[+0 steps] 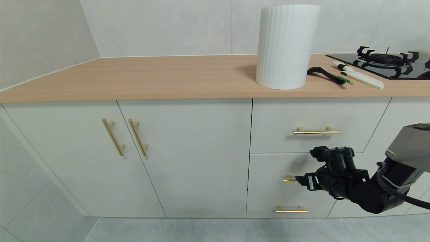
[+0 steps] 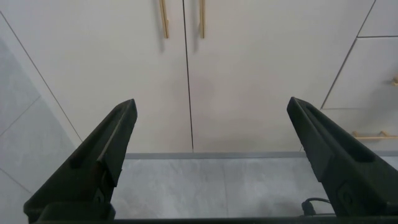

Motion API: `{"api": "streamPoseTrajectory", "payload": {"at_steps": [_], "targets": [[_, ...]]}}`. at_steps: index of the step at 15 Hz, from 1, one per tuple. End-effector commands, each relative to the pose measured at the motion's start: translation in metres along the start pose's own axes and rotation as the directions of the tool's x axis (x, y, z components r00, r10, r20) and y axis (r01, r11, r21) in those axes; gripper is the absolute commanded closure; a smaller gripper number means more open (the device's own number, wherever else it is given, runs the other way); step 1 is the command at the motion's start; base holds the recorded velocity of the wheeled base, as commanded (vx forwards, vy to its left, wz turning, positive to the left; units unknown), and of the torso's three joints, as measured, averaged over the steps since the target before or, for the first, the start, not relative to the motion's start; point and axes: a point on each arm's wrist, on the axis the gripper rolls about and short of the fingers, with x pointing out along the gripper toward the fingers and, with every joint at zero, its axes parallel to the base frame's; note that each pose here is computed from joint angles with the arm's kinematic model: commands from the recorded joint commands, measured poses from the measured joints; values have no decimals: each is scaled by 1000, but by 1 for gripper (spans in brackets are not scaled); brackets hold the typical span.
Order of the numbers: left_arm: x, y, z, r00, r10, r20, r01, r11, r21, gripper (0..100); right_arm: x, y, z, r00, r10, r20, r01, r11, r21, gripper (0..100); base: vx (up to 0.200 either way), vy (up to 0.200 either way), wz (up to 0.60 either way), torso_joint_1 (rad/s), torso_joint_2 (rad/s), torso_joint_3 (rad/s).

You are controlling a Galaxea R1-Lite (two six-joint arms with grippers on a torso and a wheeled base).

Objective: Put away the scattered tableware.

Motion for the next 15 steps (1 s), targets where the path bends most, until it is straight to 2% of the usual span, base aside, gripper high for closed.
{"api": "streamPoseTrajectory", "payload": {"at_steps": [1, 7, 11, 15], "targets": [[0, 0, 0, 1000, 0, -3, 0, 1000, 0, 0, 10, -5, -10, 999, -17, -29, 17, 1000, 6, 0, 0, 0, 0, 0, 0, 0], [0, 0, 0, 1000, 0, -1, 0, 1000, 0, 0, 33, -18, -22, 998, -57, 31, 56, 998, 38, 0, 0, 0, 0, 0, 0, 0], [0, 0, 0, 1000, 0, -1, 0, 1000, 0, 0, 46, -17, -32, 997, -58, 52, 55, 998, 41, 0, 0, 0, 0, 0, 0, 0], [0, 0, 0, 1000, 0, -1, 0, 1000, 0, 0, 48, -17, -30, 996, -57, 73, 54, 998, 45, 0, 0, 0, 0, 0, 0, 0]]}}
